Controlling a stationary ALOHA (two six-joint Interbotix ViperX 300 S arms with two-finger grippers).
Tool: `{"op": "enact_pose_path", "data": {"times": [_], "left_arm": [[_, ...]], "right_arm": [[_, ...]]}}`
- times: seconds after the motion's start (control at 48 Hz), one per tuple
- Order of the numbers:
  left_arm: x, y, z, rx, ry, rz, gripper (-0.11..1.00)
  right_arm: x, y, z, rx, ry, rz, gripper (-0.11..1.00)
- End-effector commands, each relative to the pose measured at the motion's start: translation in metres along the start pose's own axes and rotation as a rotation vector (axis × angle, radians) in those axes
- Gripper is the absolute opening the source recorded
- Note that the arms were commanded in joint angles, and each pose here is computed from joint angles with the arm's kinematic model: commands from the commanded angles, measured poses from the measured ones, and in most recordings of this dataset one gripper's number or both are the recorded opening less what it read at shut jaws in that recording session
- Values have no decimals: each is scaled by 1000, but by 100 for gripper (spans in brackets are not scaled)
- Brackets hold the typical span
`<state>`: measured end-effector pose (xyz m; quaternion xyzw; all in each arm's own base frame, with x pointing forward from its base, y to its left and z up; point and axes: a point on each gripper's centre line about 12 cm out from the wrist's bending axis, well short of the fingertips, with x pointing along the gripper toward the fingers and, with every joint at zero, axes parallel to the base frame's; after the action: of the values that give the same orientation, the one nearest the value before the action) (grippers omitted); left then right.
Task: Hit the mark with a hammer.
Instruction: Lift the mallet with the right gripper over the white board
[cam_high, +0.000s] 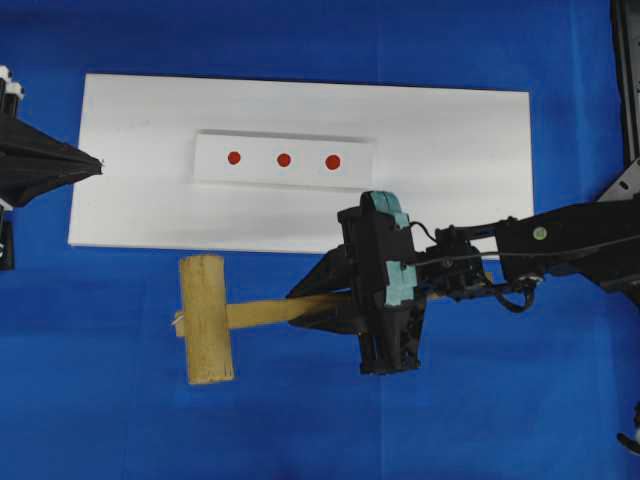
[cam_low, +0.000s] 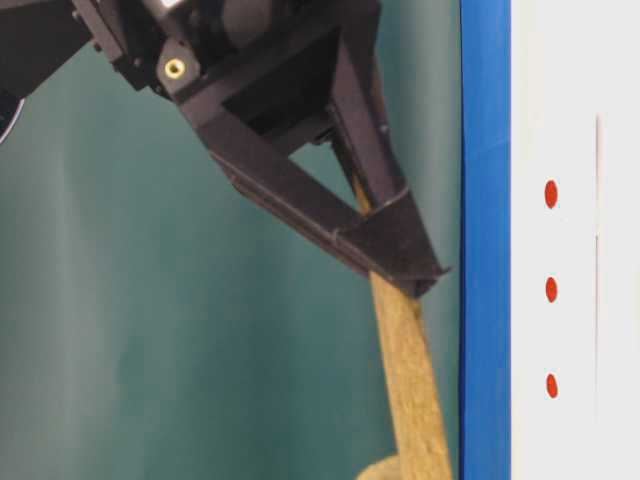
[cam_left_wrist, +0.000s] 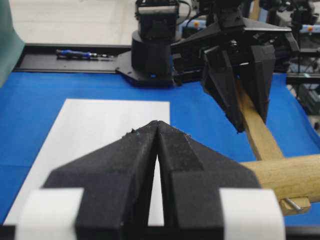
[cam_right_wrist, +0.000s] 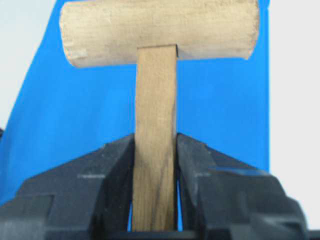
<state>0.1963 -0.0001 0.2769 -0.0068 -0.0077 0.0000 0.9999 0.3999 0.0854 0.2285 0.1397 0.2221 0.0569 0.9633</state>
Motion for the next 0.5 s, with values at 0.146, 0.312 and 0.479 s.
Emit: {"op": "enact_pose_path", "data": {"times": [0.146, 0.312, 0.479], "left_arm": [[1, 0, 5, -3, -14, -1, 0], [1, -1, 5, -5, -15, -3, 0], [2, 0, 4, -25, -9, -1, 0]], "right_arm": [[-10, -22, 23, -13, -62, -47, 9], [-18, -55, 30, -29, -84, -123, 9], [-24, -72, 34, -57, -98, -164, 10]]}}
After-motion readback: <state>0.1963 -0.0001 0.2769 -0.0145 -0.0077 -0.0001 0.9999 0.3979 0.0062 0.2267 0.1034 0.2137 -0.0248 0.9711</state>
